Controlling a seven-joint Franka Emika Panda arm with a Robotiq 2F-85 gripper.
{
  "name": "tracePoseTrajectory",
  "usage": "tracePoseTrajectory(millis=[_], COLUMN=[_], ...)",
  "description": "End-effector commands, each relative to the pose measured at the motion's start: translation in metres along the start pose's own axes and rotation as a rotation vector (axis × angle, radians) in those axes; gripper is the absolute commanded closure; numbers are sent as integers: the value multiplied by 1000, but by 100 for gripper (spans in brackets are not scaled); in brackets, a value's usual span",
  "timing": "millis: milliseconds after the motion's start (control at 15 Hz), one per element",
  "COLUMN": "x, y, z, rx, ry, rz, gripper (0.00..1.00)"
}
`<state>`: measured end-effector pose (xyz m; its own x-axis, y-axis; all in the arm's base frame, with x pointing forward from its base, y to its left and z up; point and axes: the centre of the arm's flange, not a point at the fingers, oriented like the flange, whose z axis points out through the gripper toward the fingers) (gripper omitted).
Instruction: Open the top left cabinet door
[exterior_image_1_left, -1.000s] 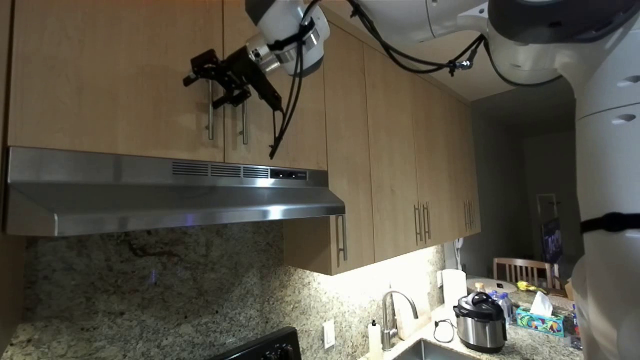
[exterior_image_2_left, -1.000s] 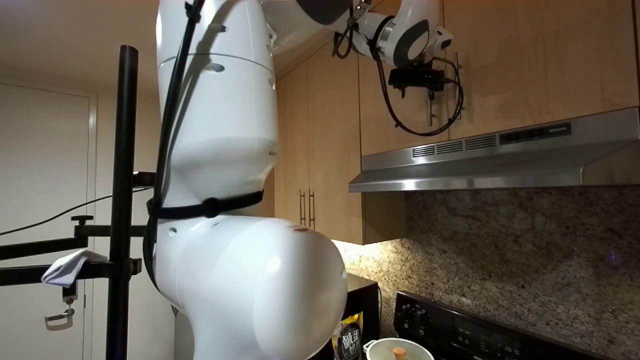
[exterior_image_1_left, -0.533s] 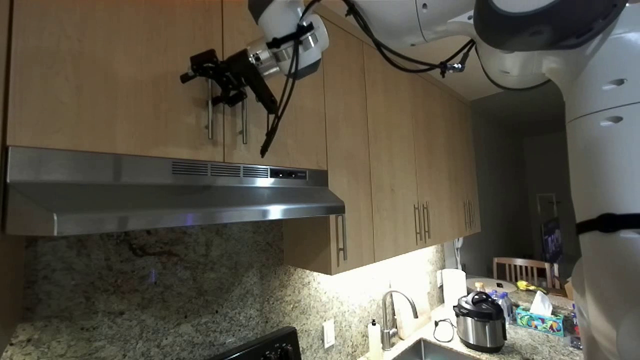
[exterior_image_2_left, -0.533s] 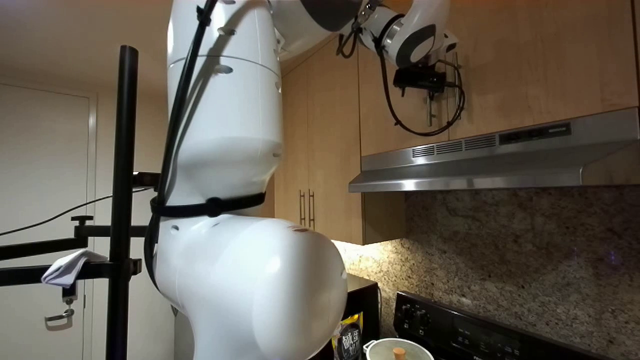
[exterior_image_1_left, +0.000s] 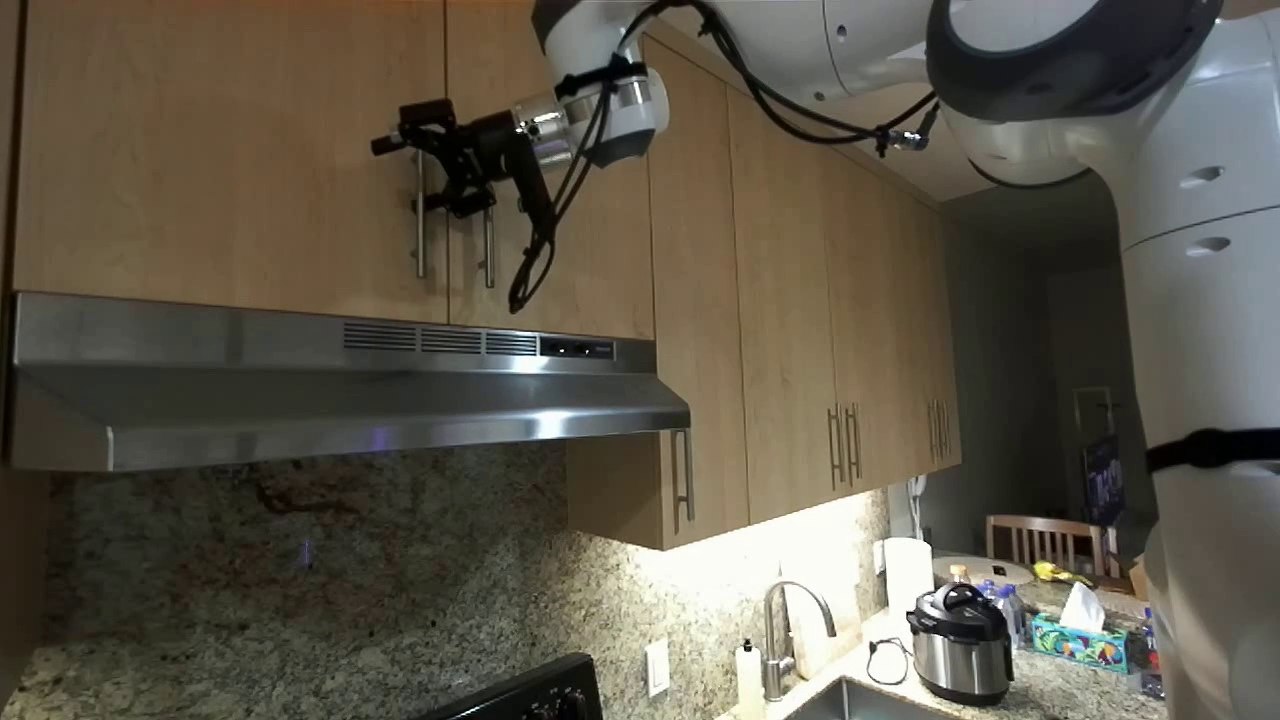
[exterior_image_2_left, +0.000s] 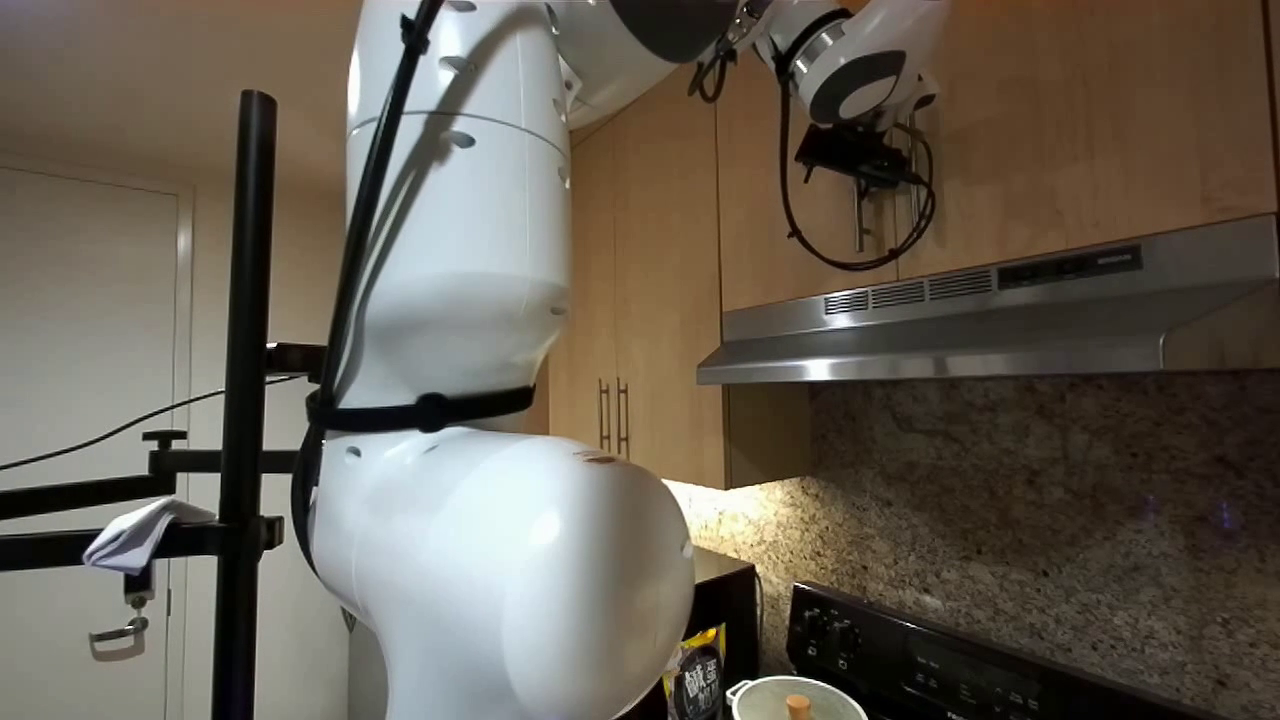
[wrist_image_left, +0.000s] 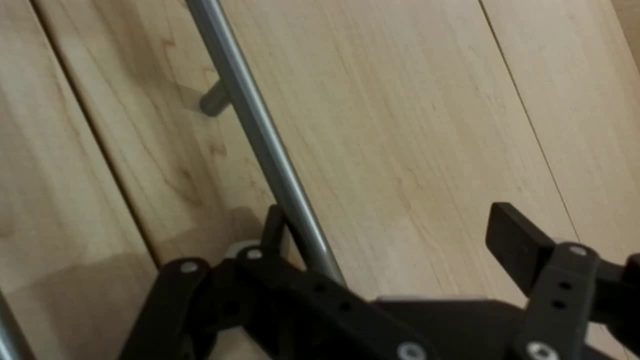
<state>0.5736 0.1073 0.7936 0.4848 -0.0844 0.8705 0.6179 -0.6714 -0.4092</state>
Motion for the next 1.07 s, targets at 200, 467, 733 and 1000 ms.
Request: tracePoseTrajectory(millis=[200, 467, 733, 1000], x=[-1, 0, -5, -13], y=[-36, -53, -69, -78], z=[-20, -33, -40, -41], rx=[90, 84, 113, 117], ry=[18, 25, 19, 2], rz=[-45, -130, -154, -143], gripper=[0, 0, 0, 0])
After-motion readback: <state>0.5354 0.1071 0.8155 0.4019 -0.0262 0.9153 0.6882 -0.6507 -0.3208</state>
